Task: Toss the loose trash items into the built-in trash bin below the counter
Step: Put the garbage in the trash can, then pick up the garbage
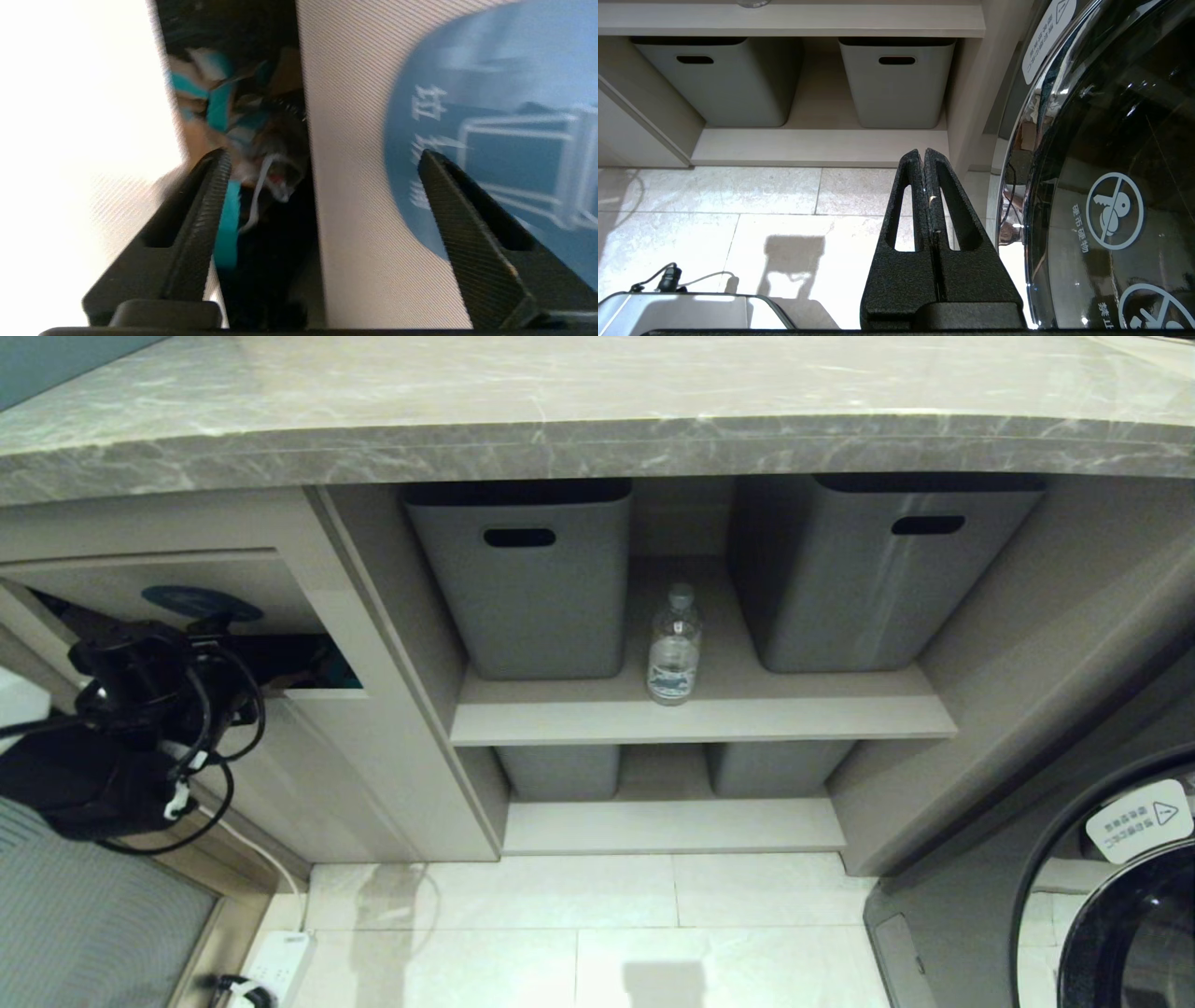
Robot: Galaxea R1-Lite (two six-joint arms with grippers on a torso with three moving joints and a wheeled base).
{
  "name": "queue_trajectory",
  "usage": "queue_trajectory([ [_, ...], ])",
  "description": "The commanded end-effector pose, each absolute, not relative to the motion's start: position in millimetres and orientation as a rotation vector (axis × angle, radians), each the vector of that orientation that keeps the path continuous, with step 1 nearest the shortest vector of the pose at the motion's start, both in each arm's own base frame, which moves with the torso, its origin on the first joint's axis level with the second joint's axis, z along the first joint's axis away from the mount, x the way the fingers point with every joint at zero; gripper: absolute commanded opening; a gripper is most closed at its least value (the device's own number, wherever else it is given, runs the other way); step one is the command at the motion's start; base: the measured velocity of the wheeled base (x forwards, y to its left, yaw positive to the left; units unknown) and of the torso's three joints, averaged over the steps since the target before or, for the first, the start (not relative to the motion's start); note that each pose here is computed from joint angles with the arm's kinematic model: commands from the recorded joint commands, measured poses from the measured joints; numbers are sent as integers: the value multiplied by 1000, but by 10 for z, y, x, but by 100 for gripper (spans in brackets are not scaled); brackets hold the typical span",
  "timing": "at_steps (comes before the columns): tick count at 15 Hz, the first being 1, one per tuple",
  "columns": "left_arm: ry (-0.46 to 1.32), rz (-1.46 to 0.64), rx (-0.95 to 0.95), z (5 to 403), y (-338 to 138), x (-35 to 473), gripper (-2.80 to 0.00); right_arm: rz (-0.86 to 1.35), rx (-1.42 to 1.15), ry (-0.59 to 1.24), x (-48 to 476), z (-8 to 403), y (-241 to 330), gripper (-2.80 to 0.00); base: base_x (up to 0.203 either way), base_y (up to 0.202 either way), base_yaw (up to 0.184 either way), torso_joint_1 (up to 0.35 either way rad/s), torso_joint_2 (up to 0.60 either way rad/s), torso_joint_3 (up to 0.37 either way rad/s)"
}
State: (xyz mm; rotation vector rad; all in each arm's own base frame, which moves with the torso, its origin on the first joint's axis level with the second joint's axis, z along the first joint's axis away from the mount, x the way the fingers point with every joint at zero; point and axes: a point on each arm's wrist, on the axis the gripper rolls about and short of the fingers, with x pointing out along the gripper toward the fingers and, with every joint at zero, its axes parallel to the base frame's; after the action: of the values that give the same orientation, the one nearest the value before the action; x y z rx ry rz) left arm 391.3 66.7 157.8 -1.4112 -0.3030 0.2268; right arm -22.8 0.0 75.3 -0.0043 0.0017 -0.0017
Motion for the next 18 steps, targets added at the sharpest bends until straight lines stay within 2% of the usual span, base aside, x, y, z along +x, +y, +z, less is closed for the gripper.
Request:
queue_trajectory([
  [1,-335,201,-1425,1792,626,3654,0,0,-5,2,-228,753,1,-280,0,0,0,0,0,0],
  [4,-357,190,-1439,2012,536,3086,0,0,-5,2,-228,753,1,-280,0,0,0,0,0,0],
  [5,-365,185,-1434,2074,499,2873,-280,0,-5,2,-228,753,1,-280,0,0,0,0,0,0],
  [8,-332,132,-1342,2154,262,2224,-280,0,-5,2,-228,753,1,-280,0,0,0,0,0,0],
  [11,-146,-43,-1093,2053,-195,1676,-280,0,-6,2,-228,753,1,-280,0,0,0,0,0,0],
  [14,53,-325,-690,1878,-519,1563,-280,0,-5,2,-228,753,1,-280,0,0,0,0,0,0],
  [18,260,-672,-416,1601,-960,1747,-280,0,-5,2,-228,753,1,-280,0,0,0,0,0,0],
])
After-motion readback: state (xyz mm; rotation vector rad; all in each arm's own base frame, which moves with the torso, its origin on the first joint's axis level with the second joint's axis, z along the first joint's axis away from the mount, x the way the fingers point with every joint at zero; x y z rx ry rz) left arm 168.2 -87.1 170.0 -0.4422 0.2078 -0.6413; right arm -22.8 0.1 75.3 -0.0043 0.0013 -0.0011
